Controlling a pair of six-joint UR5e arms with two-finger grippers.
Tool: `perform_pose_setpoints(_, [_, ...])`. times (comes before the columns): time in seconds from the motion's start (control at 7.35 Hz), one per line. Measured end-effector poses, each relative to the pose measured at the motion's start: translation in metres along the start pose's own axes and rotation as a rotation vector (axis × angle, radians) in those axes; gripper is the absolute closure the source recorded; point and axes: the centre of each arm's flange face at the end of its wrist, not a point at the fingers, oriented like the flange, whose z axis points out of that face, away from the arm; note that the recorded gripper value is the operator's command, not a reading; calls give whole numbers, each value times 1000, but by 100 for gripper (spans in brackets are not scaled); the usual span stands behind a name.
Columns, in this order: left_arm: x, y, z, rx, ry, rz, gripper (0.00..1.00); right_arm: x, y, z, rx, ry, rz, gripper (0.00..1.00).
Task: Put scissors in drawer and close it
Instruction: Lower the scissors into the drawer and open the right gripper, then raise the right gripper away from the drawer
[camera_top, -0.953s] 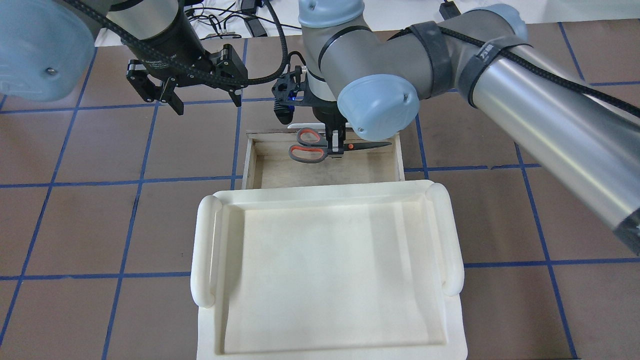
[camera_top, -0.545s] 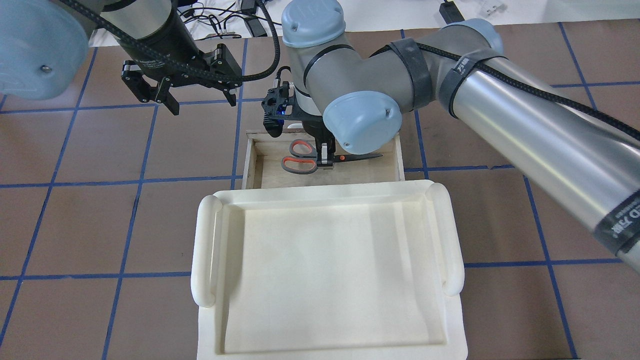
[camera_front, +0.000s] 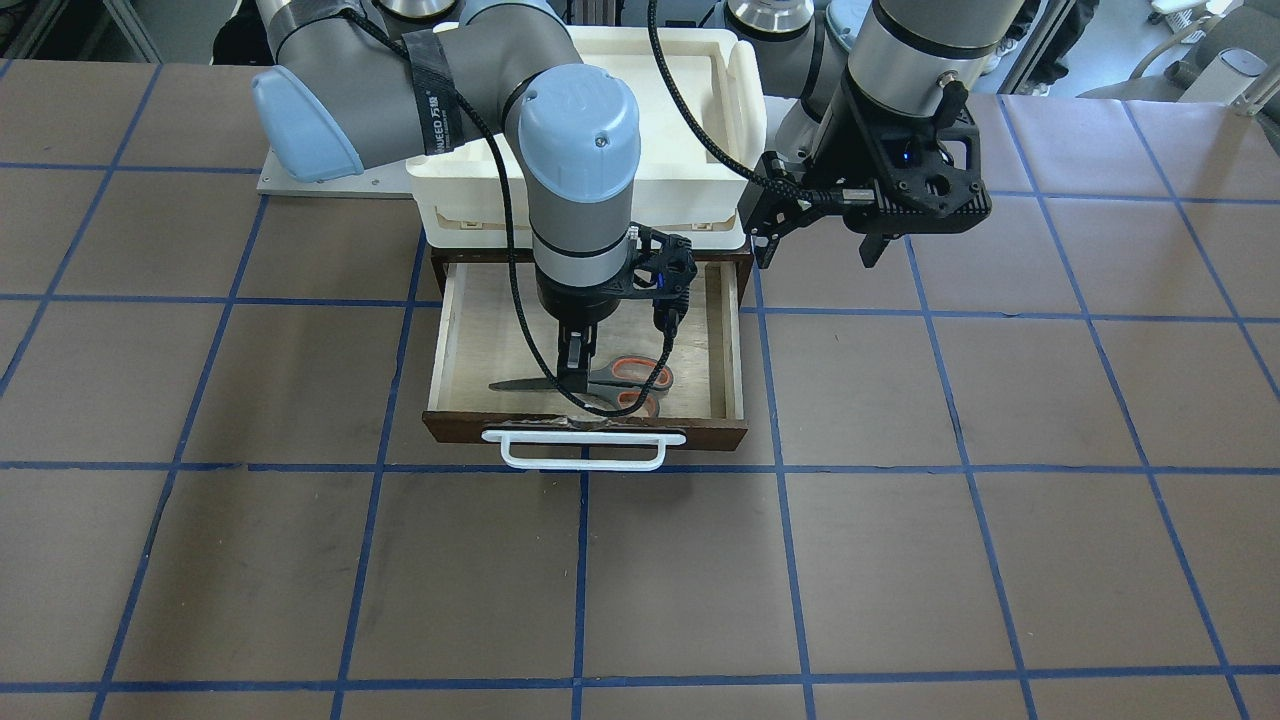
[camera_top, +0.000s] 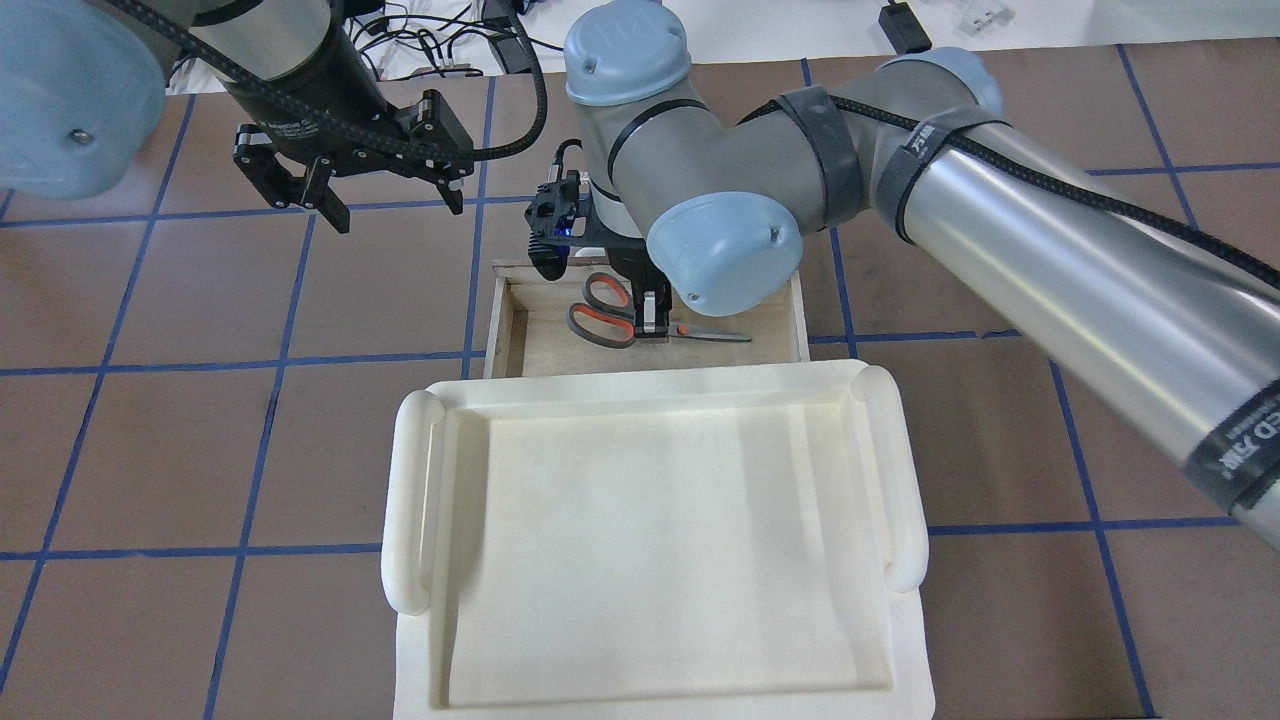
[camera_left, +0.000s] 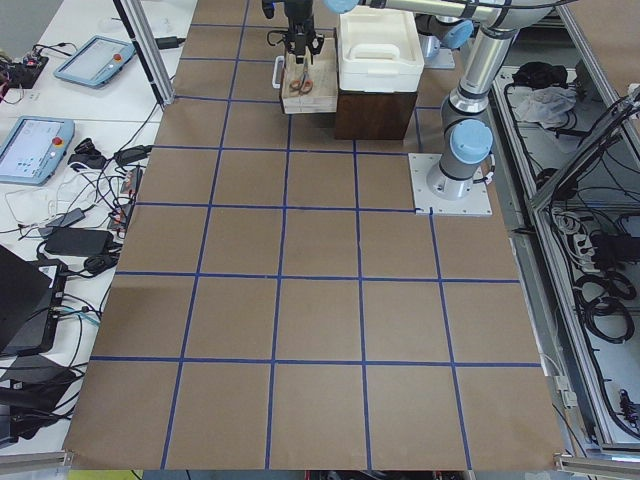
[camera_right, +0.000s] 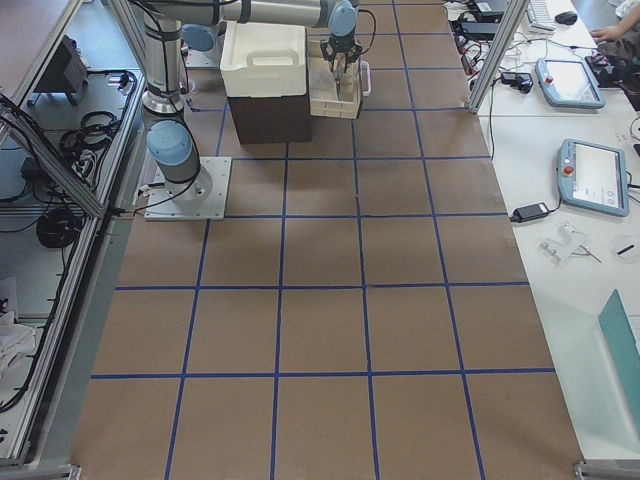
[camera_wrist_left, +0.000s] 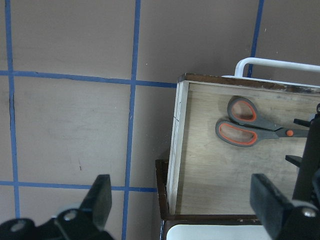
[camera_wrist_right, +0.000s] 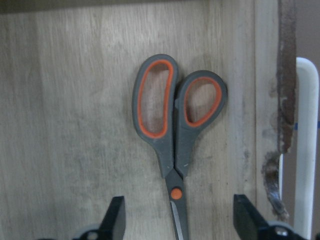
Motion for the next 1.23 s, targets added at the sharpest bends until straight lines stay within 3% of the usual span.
perform_pose_setpoints(0.14, [0, 0, 0, -2, -4, -3, 0, 5, 6, -7, 4, 19, 27, 0])
perform_pose_setpoints(0.27, [0, 1, 2, -6, -6, -9, 0, 15, 25, -21, 13, 41, 110, 0])
perform_pose_setpoints(0.68, [-1, 2, 4, -7, -19, -3, 0, 58, 132, -72, 64, 106, 600, 0])
perform_pose_setpoints(0.95, [-1, 1, 5, -11, -19, 3, 0, 74, 185, -87, 88, 125, 910, 0])
perform_pose_setpoints(1.23, [-1, 1, 6, -11, -16, 5, 0, 76, 208, -89, 76, 108, 1074, 0])
